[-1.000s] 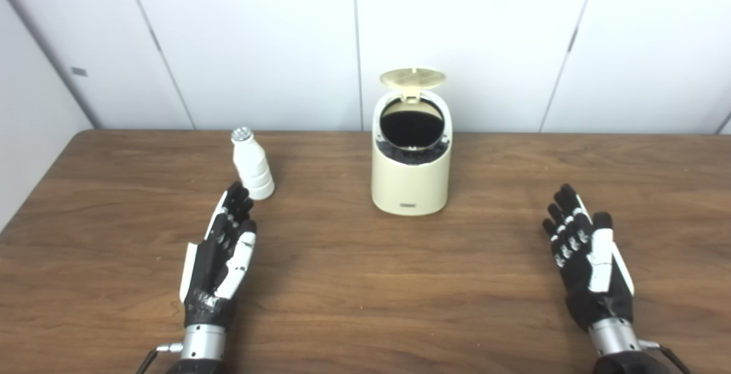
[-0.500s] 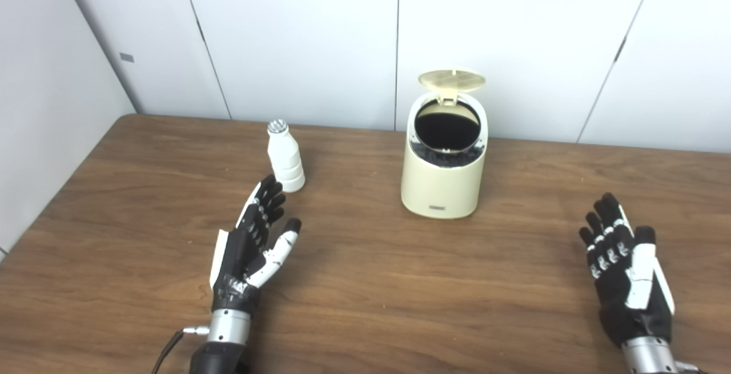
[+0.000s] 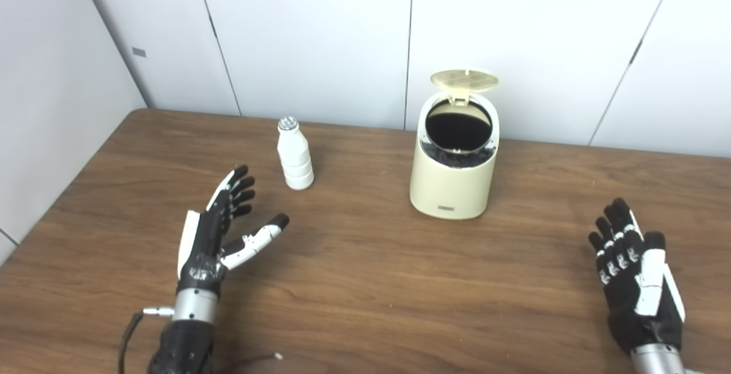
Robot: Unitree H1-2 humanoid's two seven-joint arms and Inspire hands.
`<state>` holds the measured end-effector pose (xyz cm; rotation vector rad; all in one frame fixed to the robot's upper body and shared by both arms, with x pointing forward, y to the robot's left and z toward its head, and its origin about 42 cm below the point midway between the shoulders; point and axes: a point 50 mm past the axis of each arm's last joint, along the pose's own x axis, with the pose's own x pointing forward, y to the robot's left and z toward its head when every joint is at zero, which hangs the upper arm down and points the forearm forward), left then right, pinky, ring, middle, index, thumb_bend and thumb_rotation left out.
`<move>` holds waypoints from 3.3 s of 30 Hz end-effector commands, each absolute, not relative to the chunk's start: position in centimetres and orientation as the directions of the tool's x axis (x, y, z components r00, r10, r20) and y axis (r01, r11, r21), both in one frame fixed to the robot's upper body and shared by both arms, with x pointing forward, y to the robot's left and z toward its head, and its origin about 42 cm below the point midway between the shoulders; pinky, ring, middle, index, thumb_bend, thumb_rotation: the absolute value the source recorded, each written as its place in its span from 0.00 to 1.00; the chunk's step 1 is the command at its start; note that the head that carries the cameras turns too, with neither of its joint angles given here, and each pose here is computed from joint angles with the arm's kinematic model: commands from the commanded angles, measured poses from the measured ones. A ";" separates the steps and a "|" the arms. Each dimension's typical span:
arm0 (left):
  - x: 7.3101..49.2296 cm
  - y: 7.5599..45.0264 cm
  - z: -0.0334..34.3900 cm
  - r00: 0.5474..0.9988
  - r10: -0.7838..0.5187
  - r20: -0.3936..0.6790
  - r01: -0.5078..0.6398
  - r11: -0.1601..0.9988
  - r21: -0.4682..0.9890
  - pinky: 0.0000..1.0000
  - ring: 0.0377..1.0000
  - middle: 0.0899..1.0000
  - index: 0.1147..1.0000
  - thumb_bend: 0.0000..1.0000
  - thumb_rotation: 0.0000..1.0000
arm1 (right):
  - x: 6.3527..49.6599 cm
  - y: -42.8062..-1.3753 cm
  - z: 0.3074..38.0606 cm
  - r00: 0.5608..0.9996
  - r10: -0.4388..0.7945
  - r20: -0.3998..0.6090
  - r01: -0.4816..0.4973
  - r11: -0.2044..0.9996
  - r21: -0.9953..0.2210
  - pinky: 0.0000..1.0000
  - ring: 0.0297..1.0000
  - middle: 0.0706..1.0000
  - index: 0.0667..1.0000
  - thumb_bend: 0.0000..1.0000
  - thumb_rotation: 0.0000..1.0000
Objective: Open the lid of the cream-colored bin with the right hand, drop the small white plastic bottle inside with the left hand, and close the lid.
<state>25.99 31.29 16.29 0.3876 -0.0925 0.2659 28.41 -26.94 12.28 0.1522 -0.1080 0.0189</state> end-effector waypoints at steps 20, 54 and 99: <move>35.0 34.3 22.7 0.966 0.161 0.201 -0.254 0.728 0.637 0.76 0.82 0.82 0.89 0.91 0.26 | 28.2 -26.1 13.5 0.990 0.022 0.140 -0.041 0.990 0.136 1.00 1.00 0.99 0.98 0.60 0.98; 40.4 32.6 23.1 0.996 0.034 0.077 -0.082 0.583 0.808 0.71 0.81 0.79 0.79 0.91 0.28 | 28.2 -25.5 13.2 0.991 0.026 0.133 -0.047 0.987 0.156 1.00 1.00 0.98 0.96 0.61 0.95; 38.3 29.0 24.7 0.912 0.046 0.408 -0.293 0.771 0.566 0.33 0.36 0.38 0.47 0.51 0.00 | 28.3 -25.6 12.9 0.990 -0.002 0.144 -0.017 0.990 0.138 1.00 1.00 0.96 0.94 0.59 0.95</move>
